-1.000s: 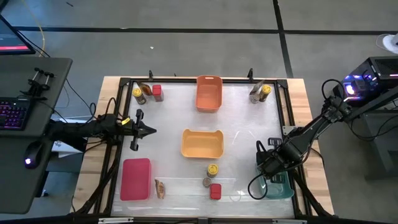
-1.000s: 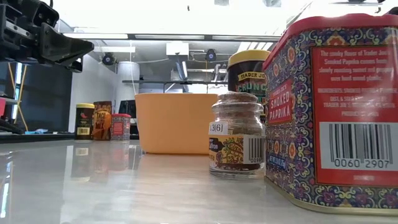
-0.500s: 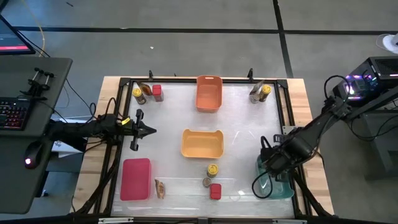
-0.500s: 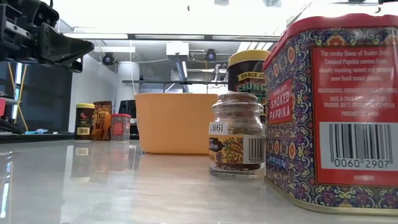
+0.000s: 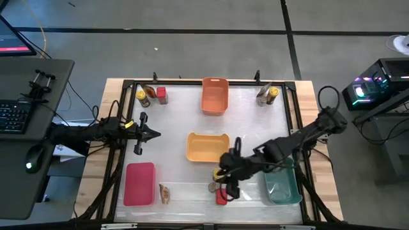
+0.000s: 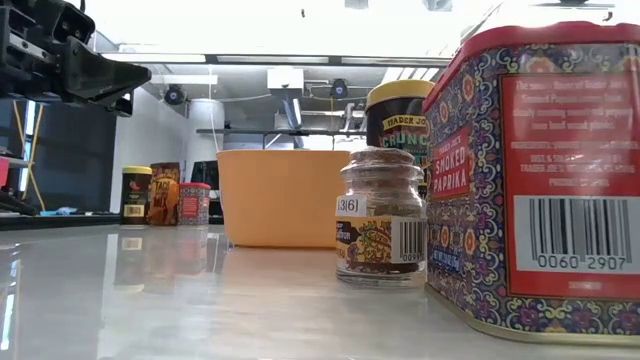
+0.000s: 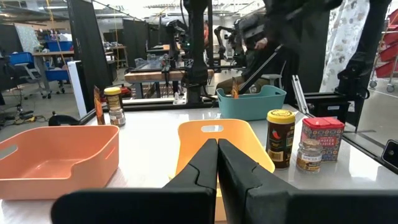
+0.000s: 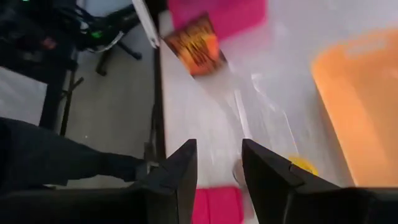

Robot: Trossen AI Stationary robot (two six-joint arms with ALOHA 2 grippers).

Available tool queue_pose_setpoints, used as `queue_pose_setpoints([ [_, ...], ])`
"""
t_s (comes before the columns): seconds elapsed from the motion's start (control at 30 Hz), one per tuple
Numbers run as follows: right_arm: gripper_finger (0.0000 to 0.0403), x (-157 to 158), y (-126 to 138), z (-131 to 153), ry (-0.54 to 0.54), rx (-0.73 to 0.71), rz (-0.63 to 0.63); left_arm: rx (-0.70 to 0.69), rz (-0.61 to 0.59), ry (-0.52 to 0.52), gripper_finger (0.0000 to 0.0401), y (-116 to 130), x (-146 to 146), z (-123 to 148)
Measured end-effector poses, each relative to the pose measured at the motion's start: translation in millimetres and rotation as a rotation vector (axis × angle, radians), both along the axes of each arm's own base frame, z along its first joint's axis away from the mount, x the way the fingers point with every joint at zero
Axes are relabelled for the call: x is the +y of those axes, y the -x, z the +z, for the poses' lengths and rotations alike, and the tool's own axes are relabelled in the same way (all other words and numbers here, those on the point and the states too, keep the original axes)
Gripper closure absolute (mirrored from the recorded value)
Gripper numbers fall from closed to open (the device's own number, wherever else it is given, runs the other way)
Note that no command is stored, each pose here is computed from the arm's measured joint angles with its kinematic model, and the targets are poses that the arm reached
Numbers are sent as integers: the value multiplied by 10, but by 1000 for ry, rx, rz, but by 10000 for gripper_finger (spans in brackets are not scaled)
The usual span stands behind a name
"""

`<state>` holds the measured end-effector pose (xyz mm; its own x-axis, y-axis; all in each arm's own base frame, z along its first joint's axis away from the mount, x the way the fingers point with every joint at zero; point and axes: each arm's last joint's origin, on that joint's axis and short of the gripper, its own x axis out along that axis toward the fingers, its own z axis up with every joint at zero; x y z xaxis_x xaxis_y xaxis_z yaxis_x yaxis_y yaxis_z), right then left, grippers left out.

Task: Sort spices by type
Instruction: Put the top right orange seasoning bag into the blue bin

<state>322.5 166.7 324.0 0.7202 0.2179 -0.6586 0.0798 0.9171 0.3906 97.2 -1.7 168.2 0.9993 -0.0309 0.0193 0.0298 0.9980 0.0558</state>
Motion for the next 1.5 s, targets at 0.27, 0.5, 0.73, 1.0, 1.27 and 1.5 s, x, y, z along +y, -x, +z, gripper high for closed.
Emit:
queue_pose_setpoints([
  [0.27,281,-181,-245,507,0,-172,2,-15,6,1,401,0,2,14],
  [0.5,281,-514,-295,936,81,-281,-149,-209,-102,559,401,30,-18,229],
  [0.73,281,-924,-190,1039,140,-131,-387,-518,-168,896,401,146,21,493],
  [1.0,281,-1350,149,764,154,314,-771,-655,90,1095,401,149,112,552],
  [1.27,272,-1818,479,890,269,349,-987,-276,292,931,401,-251,129,1022],
  [1.5,269,-2763,1040,783,214,471,-1220,99,459,755,401,-694,348,1480],
])
